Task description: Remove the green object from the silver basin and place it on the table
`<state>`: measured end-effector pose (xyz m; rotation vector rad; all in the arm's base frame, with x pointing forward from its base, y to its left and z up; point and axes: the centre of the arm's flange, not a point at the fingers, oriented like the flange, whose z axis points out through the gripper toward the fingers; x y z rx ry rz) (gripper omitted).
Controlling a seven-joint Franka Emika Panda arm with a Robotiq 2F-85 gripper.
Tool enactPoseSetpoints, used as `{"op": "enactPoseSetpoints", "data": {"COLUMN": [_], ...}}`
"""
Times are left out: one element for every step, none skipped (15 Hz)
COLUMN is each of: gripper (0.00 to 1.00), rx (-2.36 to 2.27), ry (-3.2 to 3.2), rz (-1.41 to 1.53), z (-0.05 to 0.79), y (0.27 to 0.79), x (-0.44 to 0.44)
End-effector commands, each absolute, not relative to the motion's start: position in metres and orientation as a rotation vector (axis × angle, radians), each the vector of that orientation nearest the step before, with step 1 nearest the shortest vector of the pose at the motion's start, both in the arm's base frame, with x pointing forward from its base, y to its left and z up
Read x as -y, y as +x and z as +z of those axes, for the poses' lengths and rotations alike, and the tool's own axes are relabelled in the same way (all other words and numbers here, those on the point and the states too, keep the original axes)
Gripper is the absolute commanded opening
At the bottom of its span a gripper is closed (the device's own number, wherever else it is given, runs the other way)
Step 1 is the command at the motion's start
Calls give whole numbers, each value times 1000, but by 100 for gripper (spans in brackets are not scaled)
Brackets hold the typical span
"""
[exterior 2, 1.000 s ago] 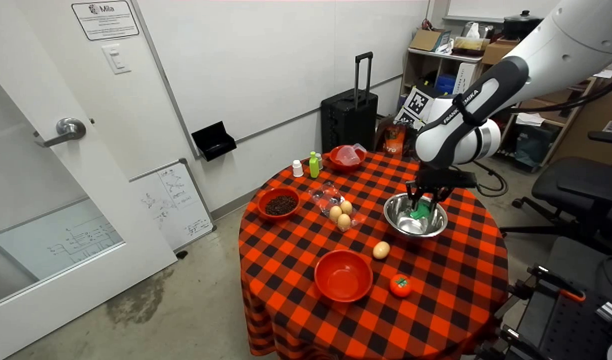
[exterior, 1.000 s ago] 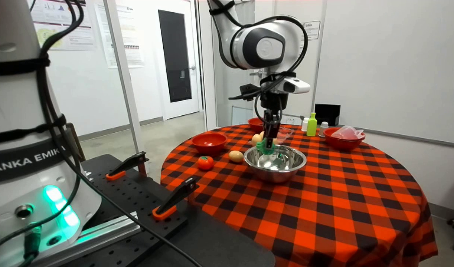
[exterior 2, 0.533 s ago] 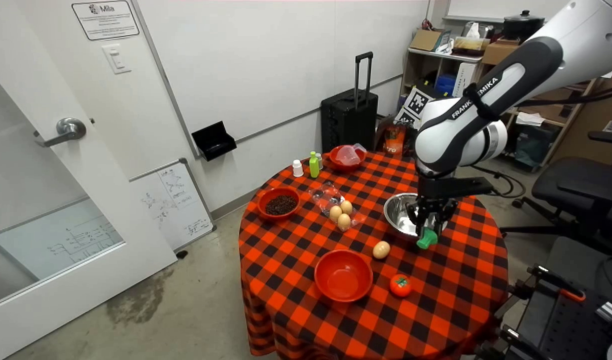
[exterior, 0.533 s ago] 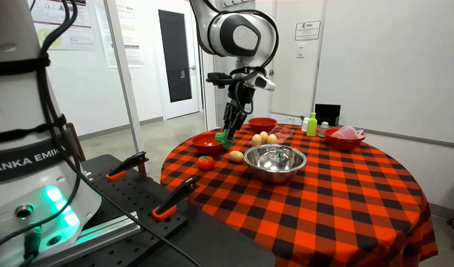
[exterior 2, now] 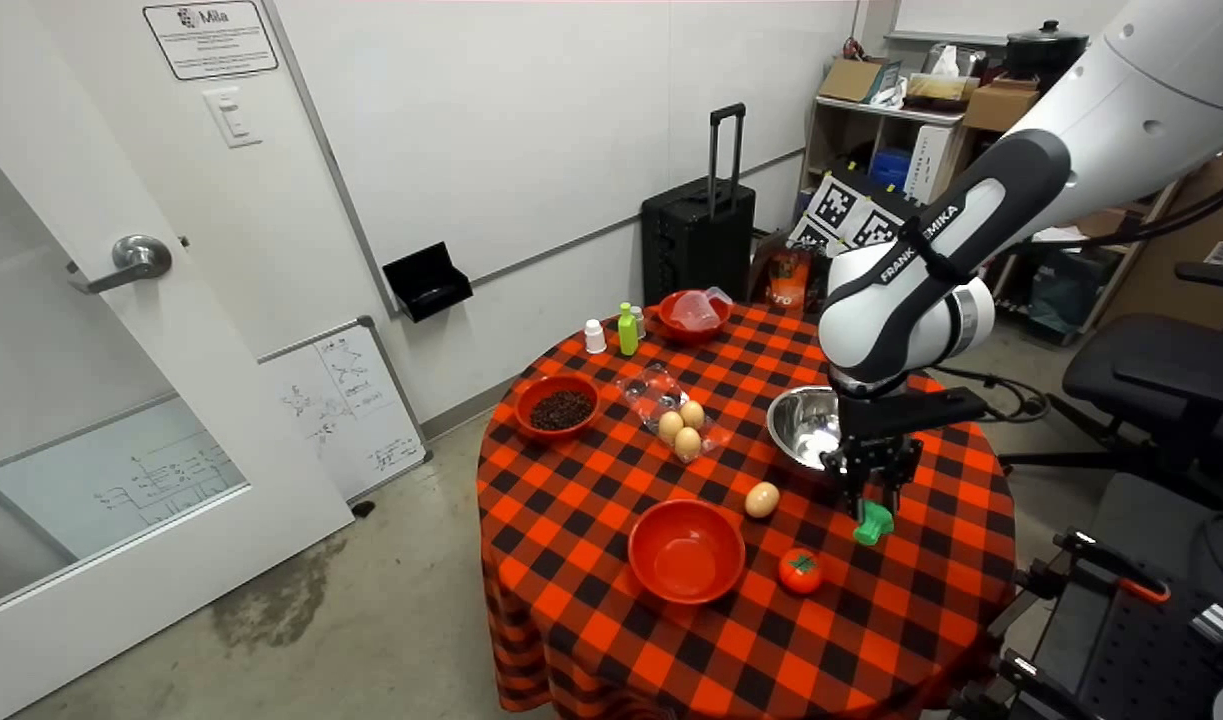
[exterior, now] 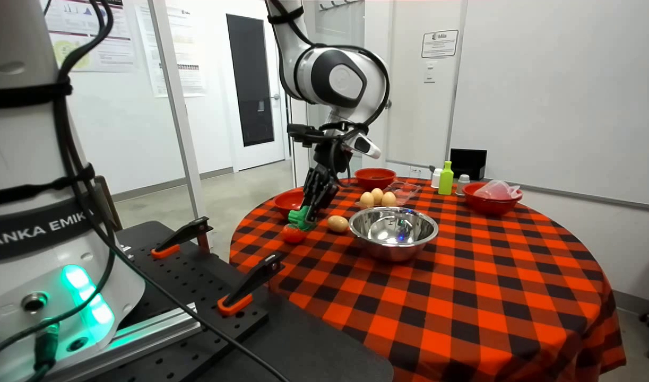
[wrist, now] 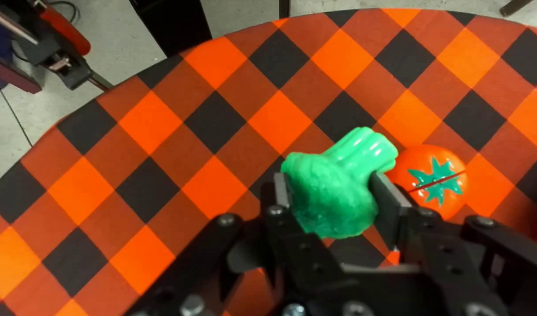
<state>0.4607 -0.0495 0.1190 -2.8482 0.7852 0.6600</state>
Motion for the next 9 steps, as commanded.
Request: {"op": "enactPoseSetpoints", "data": {"gripper": [22,22,22,22,22,22,22,22,22], "rx": [-803,-807,-816,-819,-828,-831,-839,-844,-856], "ry": [-2914,-2932,-2958,-2977,-3001,-3017,-3030,-3041,-3050], "rz": [619,593,552,521,480,456,433,416,401], "z": [90,84,78,74,70,66,62,59,57], "y": [476,479,485,488,493,497,500,502,504], "x": [45,44,41,39,35,33,30,27,26]}}
